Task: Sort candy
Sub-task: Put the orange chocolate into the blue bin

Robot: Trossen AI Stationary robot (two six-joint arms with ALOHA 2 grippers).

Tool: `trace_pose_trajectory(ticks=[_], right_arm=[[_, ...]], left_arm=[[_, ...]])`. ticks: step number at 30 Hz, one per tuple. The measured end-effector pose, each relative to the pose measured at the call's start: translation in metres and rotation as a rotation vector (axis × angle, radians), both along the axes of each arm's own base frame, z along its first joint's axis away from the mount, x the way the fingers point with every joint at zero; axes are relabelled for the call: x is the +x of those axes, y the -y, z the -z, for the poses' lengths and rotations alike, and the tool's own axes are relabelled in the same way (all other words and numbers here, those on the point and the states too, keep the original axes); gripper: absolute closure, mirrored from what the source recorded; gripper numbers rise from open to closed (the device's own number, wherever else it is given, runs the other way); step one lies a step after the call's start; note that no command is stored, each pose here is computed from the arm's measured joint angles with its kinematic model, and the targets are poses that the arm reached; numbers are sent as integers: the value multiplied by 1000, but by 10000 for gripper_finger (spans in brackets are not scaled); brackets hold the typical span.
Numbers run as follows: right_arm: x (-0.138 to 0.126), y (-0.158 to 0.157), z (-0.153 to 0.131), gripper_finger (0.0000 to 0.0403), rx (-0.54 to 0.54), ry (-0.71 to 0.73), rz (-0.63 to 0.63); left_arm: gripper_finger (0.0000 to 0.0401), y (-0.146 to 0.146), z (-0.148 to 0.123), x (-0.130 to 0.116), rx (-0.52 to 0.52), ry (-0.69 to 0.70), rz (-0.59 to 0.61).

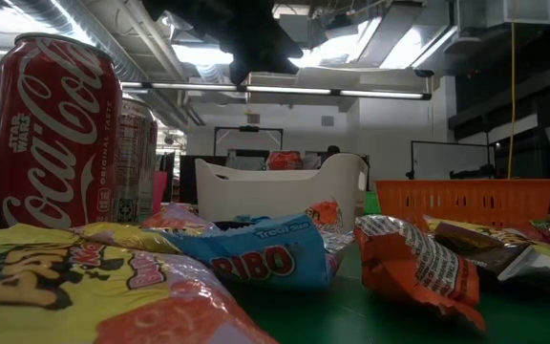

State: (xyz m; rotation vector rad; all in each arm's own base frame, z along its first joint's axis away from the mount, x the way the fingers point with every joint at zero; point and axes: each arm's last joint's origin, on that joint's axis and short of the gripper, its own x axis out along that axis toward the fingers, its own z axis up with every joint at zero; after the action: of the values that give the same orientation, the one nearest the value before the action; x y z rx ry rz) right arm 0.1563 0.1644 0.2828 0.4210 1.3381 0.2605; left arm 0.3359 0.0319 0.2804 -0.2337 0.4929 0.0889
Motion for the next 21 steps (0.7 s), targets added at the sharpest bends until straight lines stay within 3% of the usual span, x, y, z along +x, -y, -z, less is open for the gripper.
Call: trace_pose_trajectory(ticks=[7, 17, 21], right_arm=[[-3, -7, 3, 384, 22, -64, 49], [-3, -6, 3, 382, 32, -80, 65], [-3, -6, 3, 354, 38, -87, 60]], left_arm=[[279, -7, 6, -4, 16, -74, -68], [280, -52, 26, -32, 40, -359, -441], [280, -76, 32, -48, 2, -459, -560]])
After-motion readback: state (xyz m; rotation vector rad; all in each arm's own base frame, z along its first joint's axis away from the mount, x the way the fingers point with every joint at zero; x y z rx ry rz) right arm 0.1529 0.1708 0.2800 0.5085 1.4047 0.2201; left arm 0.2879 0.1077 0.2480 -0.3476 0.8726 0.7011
